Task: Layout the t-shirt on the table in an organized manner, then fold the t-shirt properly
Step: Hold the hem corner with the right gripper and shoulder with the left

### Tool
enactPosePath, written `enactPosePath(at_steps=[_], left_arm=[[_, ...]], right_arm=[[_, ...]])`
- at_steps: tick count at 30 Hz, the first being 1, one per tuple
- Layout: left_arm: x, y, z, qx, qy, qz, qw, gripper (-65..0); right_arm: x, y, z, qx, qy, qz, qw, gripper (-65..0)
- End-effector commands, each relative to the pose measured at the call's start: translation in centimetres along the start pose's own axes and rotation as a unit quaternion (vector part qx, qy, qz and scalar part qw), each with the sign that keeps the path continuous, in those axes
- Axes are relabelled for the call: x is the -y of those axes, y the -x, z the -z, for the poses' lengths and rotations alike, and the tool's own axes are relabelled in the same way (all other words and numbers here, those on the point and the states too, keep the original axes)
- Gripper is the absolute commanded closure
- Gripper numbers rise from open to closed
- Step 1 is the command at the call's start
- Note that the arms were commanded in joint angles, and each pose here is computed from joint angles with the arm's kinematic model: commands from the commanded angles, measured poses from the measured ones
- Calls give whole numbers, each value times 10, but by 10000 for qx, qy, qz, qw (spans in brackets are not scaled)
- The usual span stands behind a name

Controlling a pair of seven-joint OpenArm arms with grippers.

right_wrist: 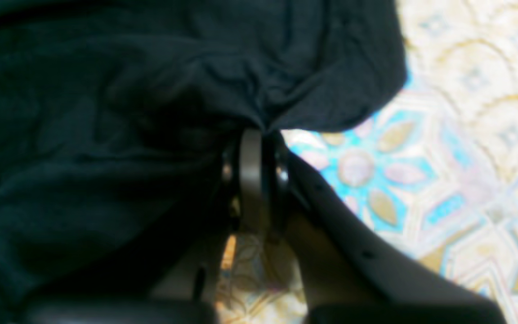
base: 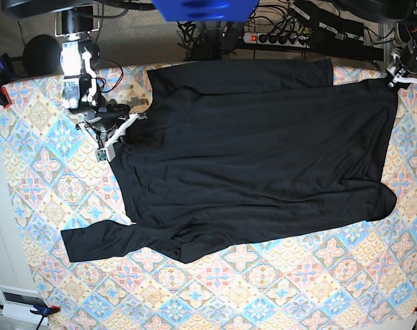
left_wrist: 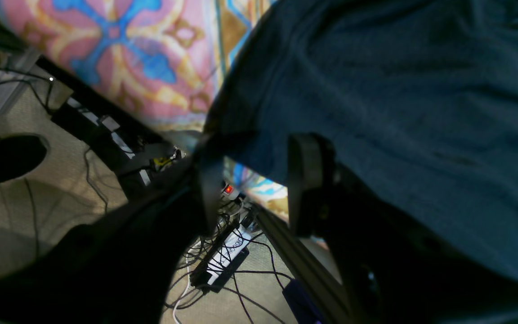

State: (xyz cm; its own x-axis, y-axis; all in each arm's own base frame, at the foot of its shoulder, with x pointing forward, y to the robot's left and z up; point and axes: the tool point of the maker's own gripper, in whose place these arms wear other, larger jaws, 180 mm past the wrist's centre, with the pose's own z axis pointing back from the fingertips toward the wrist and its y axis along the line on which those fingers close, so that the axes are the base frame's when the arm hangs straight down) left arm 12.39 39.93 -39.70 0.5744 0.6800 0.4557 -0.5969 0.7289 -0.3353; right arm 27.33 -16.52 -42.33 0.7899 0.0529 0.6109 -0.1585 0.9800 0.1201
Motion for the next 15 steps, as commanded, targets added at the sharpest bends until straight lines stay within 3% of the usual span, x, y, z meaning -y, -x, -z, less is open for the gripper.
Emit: enactPosePath(at_steps=[1, 15], left_arm=[[2, -15, -5, 163, 30, 115, 9998, -227], [-14, -6, 0, 55, -113, -110, 9999, -227]], right_arm=[[2, -6, -2, 64, 8, -34, 10000, -26], [1, -5, -2, 59, -4, -23, 10000, -26]])
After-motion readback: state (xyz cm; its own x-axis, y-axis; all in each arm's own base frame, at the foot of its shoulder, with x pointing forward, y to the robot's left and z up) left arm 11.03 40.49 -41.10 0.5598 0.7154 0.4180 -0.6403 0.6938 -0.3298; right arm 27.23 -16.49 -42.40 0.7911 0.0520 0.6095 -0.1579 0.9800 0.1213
